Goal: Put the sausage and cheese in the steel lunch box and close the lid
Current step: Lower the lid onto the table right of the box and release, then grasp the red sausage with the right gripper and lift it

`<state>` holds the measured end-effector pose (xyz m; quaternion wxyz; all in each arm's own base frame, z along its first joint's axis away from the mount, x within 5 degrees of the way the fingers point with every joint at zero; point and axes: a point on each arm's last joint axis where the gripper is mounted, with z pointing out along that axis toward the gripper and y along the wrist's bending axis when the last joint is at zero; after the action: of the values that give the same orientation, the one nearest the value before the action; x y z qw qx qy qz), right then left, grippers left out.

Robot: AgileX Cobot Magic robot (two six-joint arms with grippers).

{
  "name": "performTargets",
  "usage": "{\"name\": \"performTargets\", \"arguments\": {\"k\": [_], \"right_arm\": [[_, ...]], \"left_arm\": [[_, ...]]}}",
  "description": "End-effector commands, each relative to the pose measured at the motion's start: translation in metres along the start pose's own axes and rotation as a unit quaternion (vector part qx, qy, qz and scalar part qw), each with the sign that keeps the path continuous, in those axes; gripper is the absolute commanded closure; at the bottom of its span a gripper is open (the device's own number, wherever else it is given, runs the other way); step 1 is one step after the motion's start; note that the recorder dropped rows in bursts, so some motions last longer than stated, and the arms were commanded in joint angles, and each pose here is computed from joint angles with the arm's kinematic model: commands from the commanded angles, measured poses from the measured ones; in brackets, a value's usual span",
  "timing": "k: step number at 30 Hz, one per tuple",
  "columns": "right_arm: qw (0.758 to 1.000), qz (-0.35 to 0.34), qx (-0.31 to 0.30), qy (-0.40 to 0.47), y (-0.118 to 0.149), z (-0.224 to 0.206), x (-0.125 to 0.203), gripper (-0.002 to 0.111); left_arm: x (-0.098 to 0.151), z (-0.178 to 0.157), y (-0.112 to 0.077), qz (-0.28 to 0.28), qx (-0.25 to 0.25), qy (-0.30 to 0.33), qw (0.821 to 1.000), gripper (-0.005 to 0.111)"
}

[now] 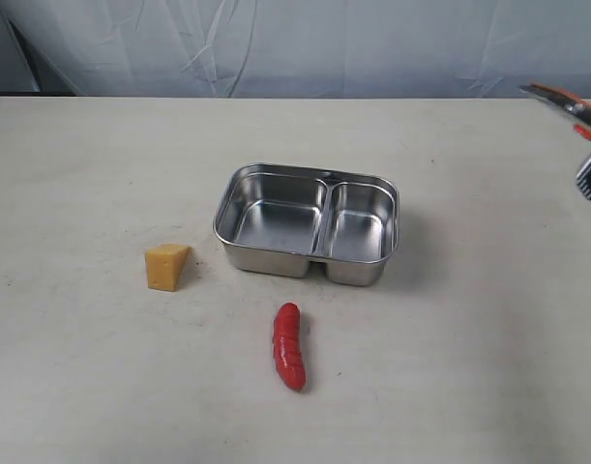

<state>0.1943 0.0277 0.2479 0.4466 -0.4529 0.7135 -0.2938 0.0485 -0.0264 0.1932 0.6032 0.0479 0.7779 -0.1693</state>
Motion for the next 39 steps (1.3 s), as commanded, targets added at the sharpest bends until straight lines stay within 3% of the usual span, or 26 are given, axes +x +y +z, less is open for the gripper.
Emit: {"name": "performTargets", "arguments": {"k": [1, 3, 5, 12, 20, 22, 26, 29, 35, 39], "right_arm": [[0.992, -0.036, -0.084, 0.083, 0.03, -0.008, -0.003, 0.109], [0.968, -0.087, -0.207, 0.114, 0.057, -0.015, -0.002, 0.109], [0.944, -0.124, -0.287, 0.108, 0.073, -0.023, -0.004, 0.109], [0.931, -0.02, -0.351, 0.101, 0.087, -0.03, -0.013, 0.109], [0.919, 0.009, -0.378, 0.11, 0.099, -0.021, -0.018, 0.108], [0.918, 0.013, -0.38, 0.111, 0.101, -0.018, -0.019, 0.099], [0.917, 0.025, -0.383, 0.112, 0.103, -0.018, -0.02, 0.064], [0.914, 0.066, -0.381, 0.122, 0.102, -0.018, -0.022, 0.044], [0.893, 0.196, -0.396, 0.089, 0.066, -0.032, -0.06, 0.042], [0.821, 0.349, -0.449, 0.05, 0.05, -0.043, -0.1, 0.042]], "left_arm": [[0.0, 0.0, 0.0, 0.0, 0.0, -0.002, 1.0, 0.107], [0.0, 0.0, 0.0, 0.0, 0.0, -0.002, 1.0, 0.107], [0.0, 0.0, 0.0, 0.0, 0.0, -0.002, 1.0, 0.107], [0.0, 0.0, 0.0, 0.0, 0.0, -0.002, 1.0, 0.107], [0.0, 0.0, 0.0, 0.0, 0.0, -0.002, 1.0, 0.107], [0.0, 0.0, 0.0, 0.0, 0.0, -0.002, 1.0, 0.107], [0.0, 0.0, 0.0, 0.0, 0.0, -0.002, 1.0, 0.107], [0.0, 0.0, 0.0, 0.0, 0.0, -0.002, 1.0, 0.107], [0.0, 0.0, 0.0, 0.0, 0.0, -0.002, 1.0, 0.107], [0.0, 0.0, 0.0, 0.0, 0.0, -0.002, 1.0, 0.107]]}}
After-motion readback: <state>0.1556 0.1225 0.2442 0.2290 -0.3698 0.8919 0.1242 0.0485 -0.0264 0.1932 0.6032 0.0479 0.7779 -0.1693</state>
